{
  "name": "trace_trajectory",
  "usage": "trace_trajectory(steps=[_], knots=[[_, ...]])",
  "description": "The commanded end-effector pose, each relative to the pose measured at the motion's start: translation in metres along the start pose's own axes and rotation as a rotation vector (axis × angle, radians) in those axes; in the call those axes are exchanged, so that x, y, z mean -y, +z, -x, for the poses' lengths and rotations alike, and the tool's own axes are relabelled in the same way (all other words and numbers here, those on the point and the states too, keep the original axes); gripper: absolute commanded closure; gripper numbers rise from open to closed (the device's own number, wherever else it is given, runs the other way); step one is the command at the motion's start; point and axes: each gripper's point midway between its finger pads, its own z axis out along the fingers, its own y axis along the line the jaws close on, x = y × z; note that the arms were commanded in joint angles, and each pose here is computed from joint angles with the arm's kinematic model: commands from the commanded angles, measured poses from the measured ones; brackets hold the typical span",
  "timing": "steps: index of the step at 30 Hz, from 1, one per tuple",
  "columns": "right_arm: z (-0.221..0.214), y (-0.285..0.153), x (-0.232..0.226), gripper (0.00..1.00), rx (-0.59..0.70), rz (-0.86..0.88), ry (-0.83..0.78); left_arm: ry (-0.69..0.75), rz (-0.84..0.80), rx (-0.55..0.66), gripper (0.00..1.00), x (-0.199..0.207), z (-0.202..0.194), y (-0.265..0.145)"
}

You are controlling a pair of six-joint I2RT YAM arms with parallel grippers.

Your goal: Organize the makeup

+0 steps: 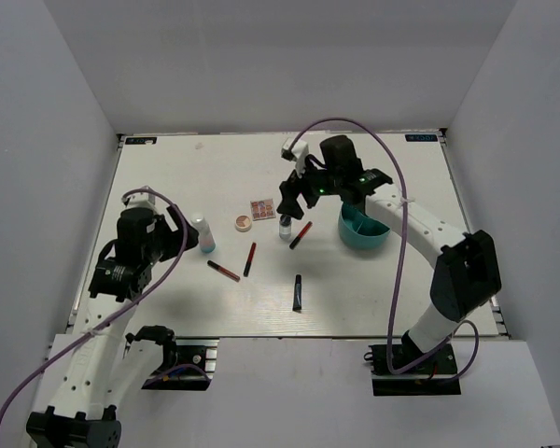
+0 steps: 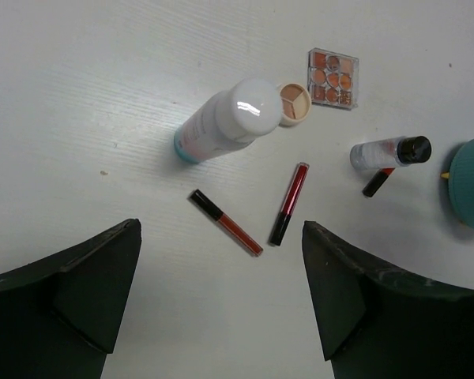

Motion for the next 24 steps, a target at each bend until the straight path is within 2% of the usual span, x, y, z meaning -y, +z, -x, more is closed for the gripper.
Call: trace_trajectory(steps=[1, 6, 12, 24], knots=[[0.026, 0.006, 0.012, 0.11, 0.051, -0.075, 0.050, 0.075, -0.064, 0.050, 0.08, 0.014, 0.015, 0.015], [0.013, 0.007, 0.013, 0.11, 0.017, -0.090, 0.081, 0.127, -0.103, -0.003, 0.02, 0.029, 0.020, 0.047], [-0.001, -0.007, 0.015, 0.11, 0.002, -0.141, 0.075, 0.173, 0.010, -0.064, 0.02, 0.013, 0.018, 0.077], [-0.011, -0.025, 0.021, 0.11, 0.000, -0.176, 0.093, 0.181, 0.002, -0.130, 0.02, 0.015, 0.001, 0.110]])
